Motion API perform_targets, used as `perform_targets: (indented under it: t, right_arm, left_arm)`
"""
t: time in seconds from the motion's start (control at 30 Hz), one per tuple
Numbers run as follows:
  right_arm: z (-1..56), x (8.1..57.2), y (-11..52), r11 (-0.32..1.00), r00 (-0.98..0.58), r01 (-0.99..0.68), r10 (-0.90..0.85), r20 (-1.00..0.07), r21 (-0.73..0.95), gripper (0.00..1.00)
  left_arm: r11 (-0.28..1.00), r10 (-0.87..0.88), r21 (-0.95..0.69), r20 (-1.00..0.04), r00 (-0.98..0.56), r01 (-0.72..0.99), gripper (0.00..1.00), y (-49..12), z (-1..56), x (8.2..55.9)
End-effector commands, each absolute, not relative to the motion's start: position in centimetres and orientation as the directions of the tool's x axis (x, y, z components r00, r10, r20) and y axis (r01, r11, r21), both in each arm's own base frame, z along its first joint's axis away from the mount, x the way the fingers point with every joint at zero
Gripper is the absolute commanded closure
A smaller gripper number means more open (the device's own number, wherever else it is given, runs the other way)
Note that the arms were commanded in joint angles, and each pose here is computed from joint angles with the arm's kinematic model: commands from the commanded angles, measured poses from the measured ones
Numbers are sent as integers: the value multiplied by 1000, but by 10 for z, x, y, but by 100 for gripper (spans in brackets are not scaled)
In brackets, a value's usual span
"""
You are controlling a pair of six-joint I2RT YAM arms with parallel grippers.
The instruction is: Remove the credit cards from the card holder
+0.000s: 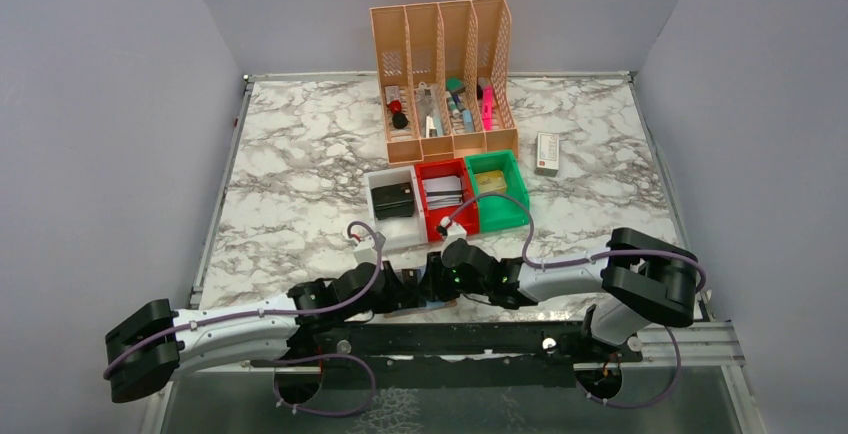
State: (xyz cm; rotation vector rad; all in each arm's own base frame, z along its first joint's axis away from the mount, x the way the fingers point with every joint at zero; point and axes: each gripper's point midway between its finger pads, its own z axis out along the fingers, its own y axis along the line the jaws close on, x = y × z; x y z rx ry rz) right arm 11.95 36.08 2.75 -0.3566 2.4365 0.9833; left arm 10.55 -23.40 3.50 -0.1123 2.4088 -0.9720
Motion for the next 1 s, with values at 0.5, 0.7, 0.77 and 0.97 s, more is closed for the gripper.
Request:
perform_targets:
  t: [0.5,0.7,0.77,0.97]
  right_arm:
    - [60,128,323,766,-794,-414,-40,-606,491,59]
    - [93,126,332,631,-790,-469,14,-613,619,48]
    - [102,126,333,574,-790,-487,30,-612,658,45]
    - [105,134,322,507,-815,-463,80,-574,727,40]
  left_arm:
    - [686,-423,-720,-514,-746,107,100,-204,103,121]
    - [666,-408,-730,-530,-744,155,100,-211,119,121]
    - [655,-392,-733,-536,-748,182,100,-218,121,121]
    - [558,-296,-767,-541,-787,317,100,-260,129,111]
